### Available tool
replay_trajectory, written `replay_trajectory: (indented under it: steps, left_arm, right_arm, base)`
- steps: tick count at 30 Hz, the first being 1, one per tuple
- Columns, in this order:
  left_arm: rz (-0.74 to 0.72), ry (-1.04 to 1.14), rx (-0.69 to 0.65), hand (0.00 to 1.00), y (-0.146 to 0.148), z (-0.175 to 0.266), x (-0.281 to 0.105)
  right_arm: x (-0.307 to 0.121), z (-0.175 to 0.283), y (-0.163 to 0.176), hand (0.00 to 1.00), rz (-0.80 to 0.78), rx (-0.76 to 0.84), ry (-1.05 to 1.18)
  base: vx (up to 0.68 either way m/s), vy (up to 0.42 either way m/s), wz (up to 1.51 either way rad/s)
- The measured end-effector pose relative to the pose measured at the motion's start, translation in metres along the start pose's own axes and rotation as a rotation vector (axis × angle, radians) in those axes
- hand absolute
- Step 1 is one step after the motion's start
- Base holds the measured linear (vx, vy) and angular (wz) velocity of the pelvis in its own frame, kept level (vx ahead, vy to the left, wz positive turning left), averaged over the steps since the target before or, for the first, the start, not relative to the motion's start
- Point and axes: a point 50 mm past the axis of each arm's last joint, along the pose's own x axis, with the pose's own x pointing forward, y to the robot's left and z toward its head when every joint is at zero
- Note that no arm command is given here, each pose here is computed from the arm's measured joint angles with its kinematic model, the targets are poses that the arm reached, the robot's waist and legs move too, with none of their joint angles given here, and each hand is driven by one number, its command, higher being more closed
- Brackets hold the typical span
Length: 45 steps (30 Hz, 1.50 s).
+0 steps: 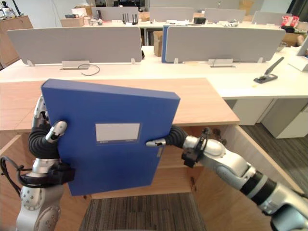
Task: Walk over to the cabinet, pick up the folder, carry it to the office cabinet, place the folder inside the office cabinet, then close the office cabinet door
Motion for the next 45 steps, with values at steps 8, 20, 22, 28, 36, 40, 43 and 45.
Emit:
replay_trajectory:
  steps: [8,20,22,28,36,40,43,45]
  left_arm:
    - [0.091,-0.059,-0.356,0.00,0.010,-0.007,-0.001]
    - [0.217,0.120,-0.537,0.00,0.040,-0.064,-0.027]
    - [0.208,0.203,-0.555,0.00,0.041,-0.080,-0.037]
    - [0.189,0.508,-0.474,0.00,0.046,-0.112,-0.082]
    - [0.068,0.920,-0.300,0.00,0.048,-0.145,-0.140]
    - [-0.003,1.076,-0.195,0.00,0.047,-0.152,-0.165]
    - [-0.026,1.167,-0.143,0.00,0.048,-0.157,-0.182]
    - [0.030,1.208,-0.142,0.00,0.054,-0.159,-0.194]
  right_arm:
    - [-0.002,-0.004,0.005,1.00,-0.067,-0.046,-0.096]
    - [-0.009,0.013,-0.010,1.00,-0.241,-0.036,-0.282]
    - [-0.015,0.020,-0.016,1.00,-0.290,-0.043,-0.336]
    - [-0.035,0.033,-0.034,1.00,-0.427,-0.089,-0.410]
    - [-0.041,0.033,-0.041,1.00,-0.472,-0.093,-0.414]
    - [-0.041,0.031,-0.043,1.00,-0.490,-0.090,-0.405]
    - [-0.042,0.031,-0.043,1.00,-0.499,-0.092,-0.404]
    - [-0.041,0.031,-0.043,1.00,-0.501,-0.092,-0.405]
  base:
    - [0.00,0.000,0.00]
    - [0.00,0.000,0.00]
    - [0.00,0.000,0.00]
    - [0.00,0.000,0.00]
    - [0.00,0.000,0.00]
    - [0.00,0.000,0.00]
    - [0.00,0.000,0.00]
    - [0.00,0.000,0.00]
